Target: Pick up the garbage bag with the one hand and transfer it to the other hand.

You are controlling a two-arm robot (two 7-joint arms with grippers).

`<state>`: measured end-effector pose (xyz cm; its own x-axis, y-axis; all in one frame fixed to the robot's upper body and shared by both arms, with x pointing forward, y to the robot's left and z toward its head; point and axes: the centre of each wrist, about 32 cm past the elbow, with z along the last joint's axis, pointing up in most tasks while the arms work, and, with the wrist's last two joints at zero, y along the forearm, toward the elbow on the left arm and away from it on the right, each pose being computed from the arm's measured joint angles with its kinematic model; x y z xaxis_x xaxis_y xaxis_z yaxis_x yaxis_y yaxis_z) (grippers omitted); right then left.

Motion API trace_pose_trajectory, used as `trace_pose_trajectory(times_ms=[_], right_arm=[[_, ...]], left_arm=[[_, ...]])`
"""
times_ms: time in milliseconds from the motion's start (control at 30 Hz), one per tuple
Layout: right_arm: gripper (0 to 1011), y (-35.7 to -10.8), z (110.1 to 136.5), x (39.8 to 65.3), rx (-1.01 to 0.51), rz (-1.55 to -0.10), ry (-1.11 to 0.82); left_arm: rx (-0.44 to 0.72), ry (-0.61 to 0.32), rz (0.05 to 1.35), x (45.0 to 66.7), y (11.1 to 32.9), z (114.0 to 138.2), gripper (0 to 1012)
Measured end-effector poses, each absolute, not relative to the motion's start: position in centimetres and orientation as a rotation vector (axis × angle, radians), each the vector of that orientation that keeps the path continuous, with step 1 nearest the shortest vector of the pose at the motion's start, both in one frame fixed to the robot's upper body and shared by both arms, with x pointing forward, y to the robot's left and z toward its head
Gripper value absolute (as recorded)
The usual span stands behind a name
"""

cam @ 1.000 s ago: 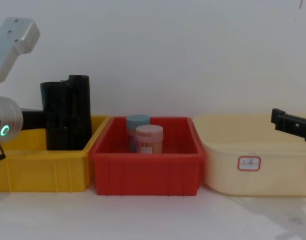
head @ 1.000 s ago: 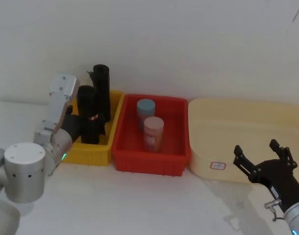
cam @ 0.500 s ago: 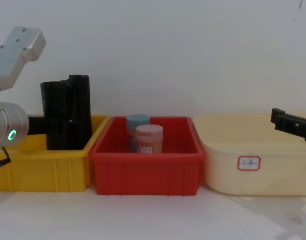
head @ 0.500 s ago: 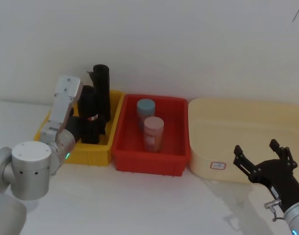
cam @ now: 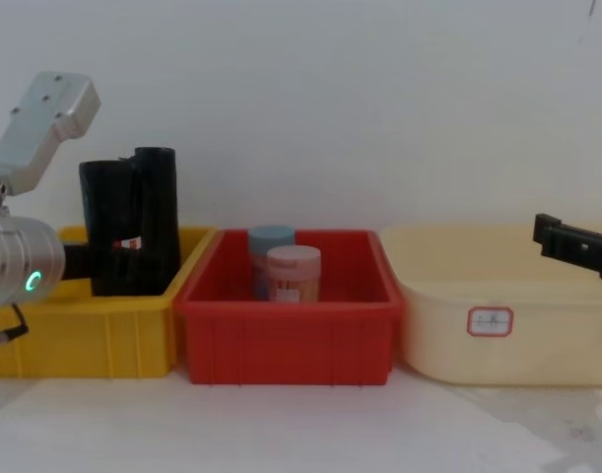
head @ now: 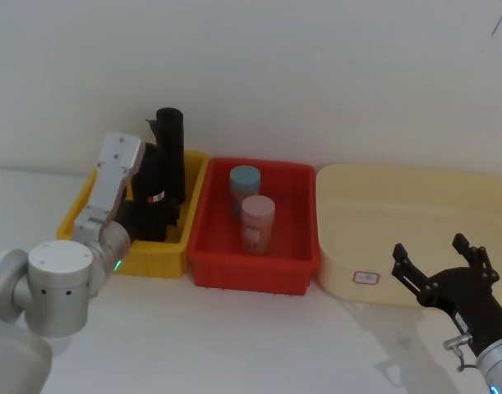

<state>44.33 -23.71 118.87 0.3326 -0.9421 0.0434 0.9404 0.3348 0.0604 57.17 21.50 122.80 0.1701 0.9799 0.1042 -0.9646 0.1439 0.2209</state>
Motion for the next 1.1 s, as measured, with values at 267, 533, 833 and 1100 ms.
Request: trace_pose_trajectory(times_ms=[267, 533, 833, 1100], right_arm=[[1001, -23.71, 118.87, 44.33, 0.026, -1.23, -0.075], [1002, -23.71, 118.87, 44.33, 0.026, -1.229, -0.075], [1001, -23.71, 118.87, 44.33, 0.026, -1.229, -0.075], [1002, -23.71, 118.88, 44.34, 0.026, -1.229, -0.075]], left_arm=[[0.249, 0.058, 1.407, 57.26, 21.31, 122.34, 1001], [0.242, 0.051, 1.413, 57.28, 21.24, 122.05, 1001], [0.239, 0.048, 1.416, 57.29, 21.19, 121.89, 871], [0.237, 0.047, 1.417, 57.29, 21.16, 121.8, 606]])
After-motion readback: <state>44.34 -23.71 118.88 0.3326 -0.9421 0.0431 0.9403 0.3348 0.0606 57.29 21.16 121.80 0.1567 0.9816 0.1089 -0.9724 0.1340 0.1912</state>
